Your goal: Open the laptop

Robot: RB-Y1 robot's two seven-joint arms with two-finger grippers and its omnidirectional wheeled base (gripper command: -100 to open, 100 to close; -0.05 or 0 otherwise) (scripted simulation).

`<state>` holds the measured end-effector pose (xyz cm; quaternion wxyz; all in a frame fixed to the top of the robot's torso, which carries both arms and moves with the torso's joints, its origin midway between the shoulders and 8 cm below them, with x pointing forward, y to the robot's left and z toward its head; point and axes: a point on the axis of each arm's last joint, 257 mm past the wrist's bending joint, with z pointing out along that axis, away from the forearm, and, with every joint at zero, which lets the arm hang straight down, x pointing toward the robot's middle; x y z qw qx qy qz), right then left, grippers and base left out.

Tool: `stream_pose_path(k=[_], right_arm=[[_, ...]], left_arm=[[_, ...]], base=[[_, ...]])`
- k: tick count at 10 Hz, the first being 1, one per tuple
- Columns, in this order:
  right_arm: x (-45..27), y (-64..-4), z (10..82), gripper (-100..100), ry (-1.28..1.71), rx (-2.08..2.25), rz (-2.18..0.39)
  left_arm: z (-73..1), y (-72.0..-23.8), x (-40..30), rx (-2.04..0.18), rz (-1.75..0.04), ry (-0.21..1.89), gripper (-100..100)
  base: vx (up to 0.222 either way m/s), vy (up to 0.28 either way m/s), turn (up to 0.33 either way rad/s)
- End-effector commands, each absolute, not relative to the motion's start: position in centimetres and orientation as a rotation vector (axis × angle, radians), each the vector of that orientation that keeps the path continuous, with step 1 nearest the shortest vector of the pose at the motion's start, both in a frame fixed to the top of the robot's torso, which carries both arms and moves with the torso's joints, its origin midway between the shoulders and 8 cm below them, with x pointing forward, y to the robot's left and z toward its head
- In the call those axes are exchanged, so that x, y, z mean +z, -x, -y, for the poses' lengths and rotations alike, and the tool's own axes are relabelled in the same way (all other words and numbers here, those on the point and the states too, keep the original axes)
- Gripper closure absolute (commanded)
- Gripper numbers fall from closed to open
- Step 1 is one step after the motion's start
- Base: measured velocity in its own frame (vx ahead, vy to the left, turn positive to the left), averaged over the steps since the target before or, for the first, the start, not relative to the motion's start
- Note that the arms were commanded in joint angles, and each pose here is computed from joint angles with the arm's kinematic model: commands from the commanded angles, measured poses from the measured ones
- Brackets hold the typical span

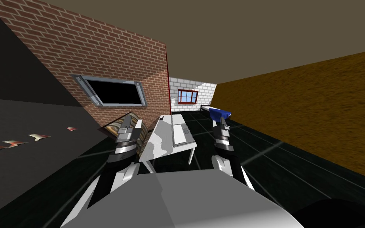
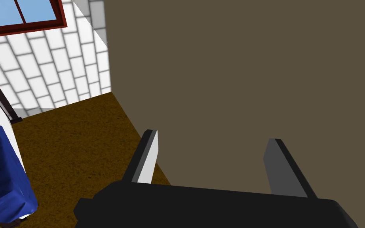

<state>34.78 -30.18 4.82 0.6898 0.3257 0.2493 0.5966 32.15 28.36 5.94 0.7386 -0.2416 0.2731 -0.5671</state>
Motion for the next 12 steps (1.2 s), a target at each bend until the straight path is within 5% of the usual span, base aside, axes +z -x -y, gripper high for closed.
stream_pose_path(k=[1,2,3,12], right_arm=[[4.8,-34.8,30.2,0,-0.728,1.334,-0.557],[4.8,-34.8,30.2,0,-0.728,1.334,-0.557],[4.6,-35.1,29.7,-100,-0.697,1.312,-0.606],[0.5,-39.1,29.0,-100,-0.475,0.925,-0.946]], left_arm=[[-28.4,-32.1,5.9,-1.245,-0.599,0.530,0],[-28.4,-32.1,5.9,-1.245,-0.599,0.530,0],[-28.4,-32.1,5.9,-1.245,-0.599,0.530,0],[-28.4,-32.2,5.9,-1.245,-0.599,0.531,0]], base=[[0.000,0.000,0.000],[0.000,0.000,0.000],[0.001,0.030,-0.018],[-0.039,0.149,-0.039]])
